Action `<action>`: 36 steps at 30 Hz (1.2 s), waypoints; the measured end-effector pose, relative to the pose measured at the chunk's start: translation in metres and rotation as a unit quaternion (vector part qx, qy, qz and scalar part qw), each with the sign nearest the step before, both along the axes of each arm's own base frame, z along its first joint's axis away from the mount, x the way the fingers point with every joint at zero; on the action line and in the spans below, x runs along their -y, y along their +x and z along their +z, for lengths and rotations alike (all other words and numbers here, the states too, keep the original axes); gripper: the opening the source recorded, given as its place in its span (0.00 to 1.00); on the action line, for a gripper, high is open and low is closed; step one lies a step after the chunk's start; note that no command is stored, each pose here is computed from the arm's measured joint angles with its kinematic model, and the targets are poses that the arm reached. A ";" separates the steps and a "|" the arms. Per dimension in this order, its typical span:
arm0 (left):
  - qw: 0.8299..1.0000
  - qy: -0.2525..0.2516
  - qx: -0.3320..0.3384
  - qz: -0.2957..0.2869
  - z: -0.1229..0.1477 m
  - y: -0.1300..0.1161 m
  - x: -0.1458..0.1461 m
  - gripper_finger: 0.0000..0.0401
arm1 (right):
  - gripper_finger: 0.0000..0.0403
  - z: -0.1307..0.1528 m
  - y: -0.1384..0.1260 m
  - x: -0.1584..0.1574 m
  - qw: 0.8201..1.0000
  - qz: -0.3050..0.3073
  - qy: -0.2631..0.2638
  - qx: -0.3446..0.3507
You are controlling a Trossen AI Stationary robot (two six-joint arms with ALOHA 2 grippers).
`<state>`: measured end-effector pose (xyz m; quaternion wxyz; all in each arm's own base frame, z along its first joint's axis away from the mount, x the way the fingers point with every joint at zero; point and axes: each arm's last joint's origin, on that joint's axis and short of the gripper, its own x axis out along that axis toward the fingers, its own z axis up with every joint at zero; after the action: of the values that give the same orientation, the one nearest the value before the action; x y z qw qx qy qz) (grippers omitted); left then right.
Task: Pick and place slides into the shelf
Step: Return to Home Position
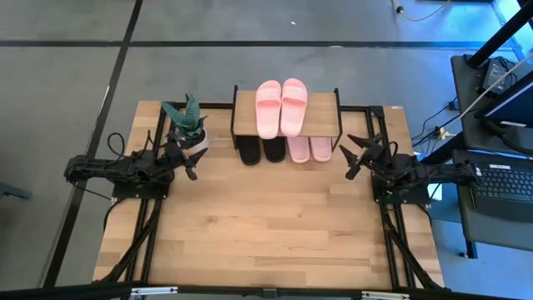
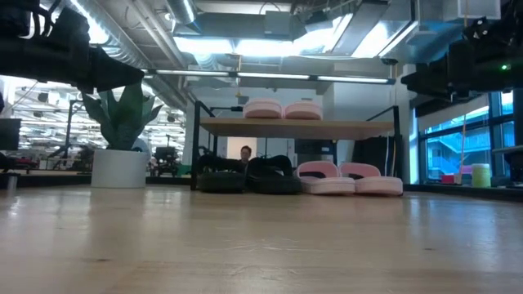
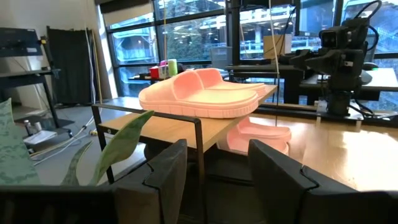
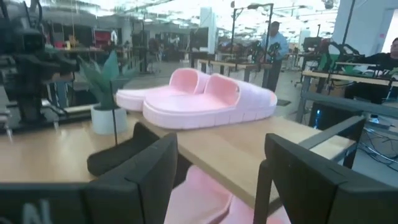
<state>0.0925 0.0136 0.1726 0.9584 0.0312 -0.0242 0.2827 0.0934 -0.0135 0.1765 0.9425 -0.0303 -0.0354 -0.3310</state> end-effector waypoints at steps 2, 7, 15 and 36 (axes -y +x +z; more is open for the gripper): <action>1.000 0.000 0.000 0.000 0.000 0.000 0.000 0.41 | 0.60 0.001 0.000 0.000 1.000 0.000 0.001 0.004; 1.000 0.000 0.000 0.000 0.000 0.000 0.000 0.41 | 0.60 -0.001 0.000 0.000 1.000 0.000 0.001 -0.003; 1.000 0.000 0.000 0.000 0.000 0.000 0.000 0.41 | 0.60 -0.001 0.000 0.000 1.000 0.002 0.018 0.011; 1.000 0.000 0.000 0.000 0.000 0.000 0.000 0.41 | 0.60 -0.004 -0.003 0.000 1.000 0.001 0.010 -0.008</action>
<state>0.0925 0.0135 0.1725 0.9585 0.0309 -0.0241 0.2823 0.0906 -0.0137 0.1727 0.9433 -0.0232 -0.0247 -0.3303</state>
